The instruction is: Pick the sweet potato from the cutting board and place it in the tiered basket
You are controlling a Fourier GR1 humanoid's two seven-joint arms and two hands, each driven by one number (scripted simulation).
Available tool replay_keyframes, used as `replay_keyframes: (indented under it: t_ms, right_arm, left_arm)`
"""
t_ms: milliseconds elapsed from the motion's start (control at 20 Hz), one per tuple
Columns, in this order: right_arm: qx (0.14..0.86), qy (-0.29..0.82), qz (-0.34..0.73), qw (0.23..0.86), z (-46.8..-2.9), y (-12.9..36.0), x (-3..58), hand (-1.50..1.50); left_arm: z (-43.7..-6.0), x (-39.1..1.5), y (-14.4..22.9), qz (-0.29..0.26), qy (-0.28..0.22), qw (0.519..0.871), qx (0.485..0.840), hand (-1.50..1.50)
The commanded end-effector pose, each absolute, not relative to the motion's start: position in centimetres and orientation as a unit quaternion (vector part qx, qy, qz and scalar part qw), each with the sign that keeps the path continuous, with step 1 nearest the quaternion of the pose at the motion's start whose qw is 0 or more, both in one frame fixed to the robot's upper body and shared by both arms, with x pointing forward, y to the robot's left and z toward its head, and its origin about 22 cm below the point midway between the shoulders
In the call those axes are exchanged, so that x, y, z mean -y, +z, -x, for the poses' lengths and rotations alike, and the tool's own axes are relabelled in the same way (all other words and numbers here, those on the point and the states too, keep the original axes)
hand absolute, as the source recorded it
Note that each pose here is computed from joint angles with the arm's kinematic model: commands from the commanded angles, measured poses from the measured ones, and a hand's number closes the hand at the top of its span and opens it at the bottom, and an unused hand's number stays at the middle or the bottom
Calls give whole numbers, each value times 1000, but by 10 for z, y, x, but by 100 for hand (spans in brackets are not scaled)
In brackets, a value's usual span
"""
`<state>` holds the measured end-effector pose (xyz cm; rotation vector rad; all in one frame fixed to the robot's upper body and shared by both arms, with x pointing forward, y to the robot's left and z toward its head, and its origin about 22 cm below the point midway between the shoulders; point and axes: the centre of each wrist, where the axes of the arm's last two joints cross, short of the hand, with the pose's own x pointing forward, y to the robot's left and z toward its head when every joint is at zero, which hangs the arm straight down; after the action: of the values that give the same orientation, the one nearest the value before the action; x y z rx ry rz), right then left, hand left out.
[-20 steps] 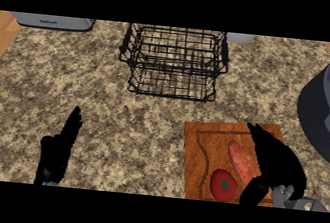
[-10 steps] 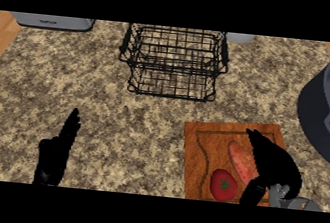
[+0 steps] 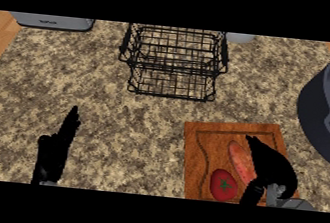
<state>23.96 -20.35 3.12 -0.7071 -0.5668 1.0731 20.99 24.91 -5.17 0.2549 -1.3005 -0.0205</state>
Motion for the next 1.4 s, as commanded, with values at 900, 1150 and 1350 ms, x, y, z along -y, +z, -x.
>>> replay_keyframes:
  t_ms: [900,1150,1350]
  right_arm:
    - [402,616,330,592,-307,26,223,150]
    - [470,556,332,600,-325,37,221,150]
    - [543,476,301,622,-320,58,221,150]
  left_arm:
    - [-217,-242,-54,-113,-14,787,606,0]
    - [-212,-267,-46,-122,-15,784,608,0]
    - [-215,-256,-51,-119,-5,786,607,0]
